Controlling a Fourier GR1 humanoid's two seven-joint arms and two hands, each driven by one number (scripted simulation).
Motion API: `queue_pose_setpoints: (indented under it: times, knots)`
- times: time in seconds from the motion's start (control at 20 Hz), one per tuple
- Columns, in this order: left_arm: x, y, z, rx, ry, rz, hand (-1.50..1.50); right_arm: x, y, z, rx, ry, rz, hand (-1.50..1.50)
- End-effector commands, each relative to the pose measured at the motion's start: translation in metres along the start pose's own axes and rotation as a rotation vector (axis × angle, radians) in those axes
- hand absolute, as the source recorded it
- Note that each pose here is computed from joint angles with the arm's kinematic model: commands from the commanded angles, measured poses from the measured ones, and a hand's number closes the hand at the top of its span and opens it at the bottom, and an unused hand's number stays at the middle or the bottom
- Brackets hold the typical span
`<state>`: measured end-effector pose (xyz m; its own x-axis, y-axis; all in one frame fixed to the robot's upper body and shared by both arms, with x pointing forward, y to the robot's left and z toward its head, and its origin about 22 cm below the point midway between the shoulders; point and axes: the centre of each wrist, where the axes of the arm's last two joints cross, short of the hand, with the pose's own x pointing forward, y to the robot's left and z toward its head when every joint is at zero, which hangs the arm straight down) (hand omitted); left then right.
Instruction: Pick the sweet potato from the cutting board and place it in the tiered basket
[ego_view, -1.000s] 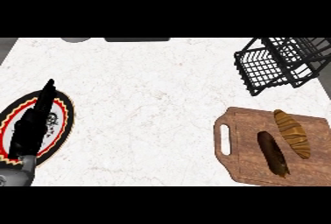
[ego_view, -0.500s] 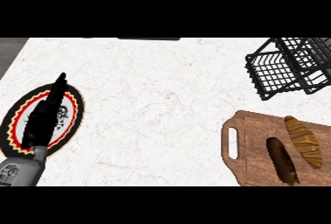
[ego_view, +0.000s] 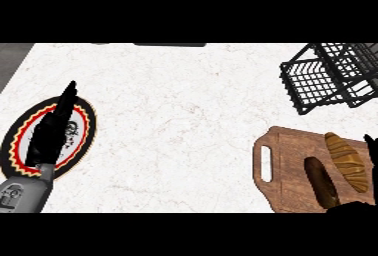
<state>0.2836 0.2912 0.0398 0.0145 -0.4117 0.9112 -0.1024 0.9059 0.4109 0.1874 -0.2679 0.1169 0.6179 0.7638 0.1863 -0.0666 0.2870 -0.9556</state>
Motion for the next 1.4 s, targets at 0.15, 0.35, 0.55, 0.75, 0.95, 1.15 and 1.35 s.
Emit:
queue_pose_setpoints:
  times: [0.15,0.35,0.55,0.75,0.95,1.15,1.35]
  knots:
    - [0.000,0.001,-0.005,0.022,0.011,0.018,0.00,0.025,0.003,0.007,-0.001,0.179,0.069,-1.50]
    - [0.003,0.011,-0.003,0.010,0.017,-0.006,0.00,0.034,0.025,0.006,-0.026,0.169,0.148,-1.50]
    - [-0.017,0.002,-0.002,0.010,0.028,-0.002,0.00,0.041,0.038,0.007,-0.045,0.173,0.173,-1.50]
    - [-0.004,-0.015,0.011,0.017,0.011,0.011,0.00,0.035,0.053,0.013,-0.044,0.166,0.203,-1.50]
    - [-0.009,0.002,0.001,0.026,0.027,0.006,0.00,0.043,0.058,0.016,-0.044,0.189,0.207,-1.50]
    - [-0.003,0.015,-0.001,0.020,0.009,0.000,0.00,0.054,0.070,0.006,-0.019,0.209,0.212,-1.50]
    - [-0.012,0.006,0.016,0.010,0.005,-0.011,0.00,0.045,0.093,0.005,-0.007,0.232,0.201,-1.50]
